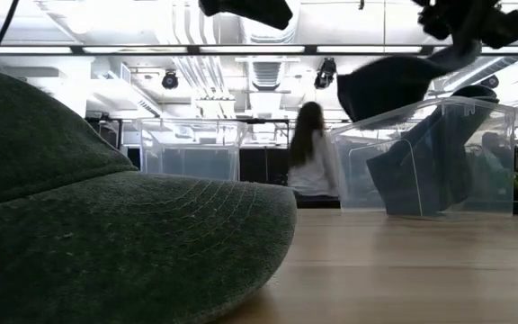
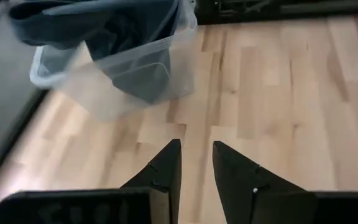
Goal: Pick & Place hat
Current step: Put the blue cap into the right transparent bin
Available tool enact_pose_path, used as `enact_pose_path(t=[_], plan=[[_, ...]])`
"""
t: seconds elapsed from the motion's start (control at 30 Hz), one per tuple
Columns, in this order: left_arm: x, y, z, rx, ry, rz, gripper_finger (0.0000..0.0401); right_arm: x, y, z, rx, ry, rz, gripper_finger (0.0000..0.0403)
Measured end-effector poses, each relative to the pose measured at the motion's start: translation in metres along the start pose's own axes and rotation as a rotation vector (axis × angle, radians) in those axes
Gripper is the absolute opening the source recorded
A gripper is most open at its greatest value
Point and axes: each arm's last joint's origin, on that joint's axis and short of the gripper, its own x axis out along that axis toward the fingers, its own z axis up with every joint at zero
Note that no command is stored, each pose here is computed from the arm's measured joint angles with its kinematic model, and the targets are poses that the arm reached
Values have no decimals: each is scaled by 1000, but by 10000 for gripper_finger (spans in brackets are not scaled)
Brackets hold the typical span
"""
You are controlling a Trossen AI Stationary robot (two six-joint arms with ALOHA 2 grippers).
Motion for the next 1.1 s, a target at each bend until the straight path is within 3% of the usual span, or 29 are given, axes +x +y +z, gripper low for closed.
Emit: enact_pose_path(t=[0.2,0.43,0.87,1.1], plan=[[-6,-9,-1,-173,-3,-27,85,17,4,30,-73,114,-1,13],[-13,-21,-6,-247,16,-53,85,27,-6,56,-36,150,-3,13],[-14,-22,-10,-256,36,-23,85,32,-21,67,-21,129,-59,13],[-13,-18,-14,-187,65,29,85,51,-24,61,112,271,13,13]])
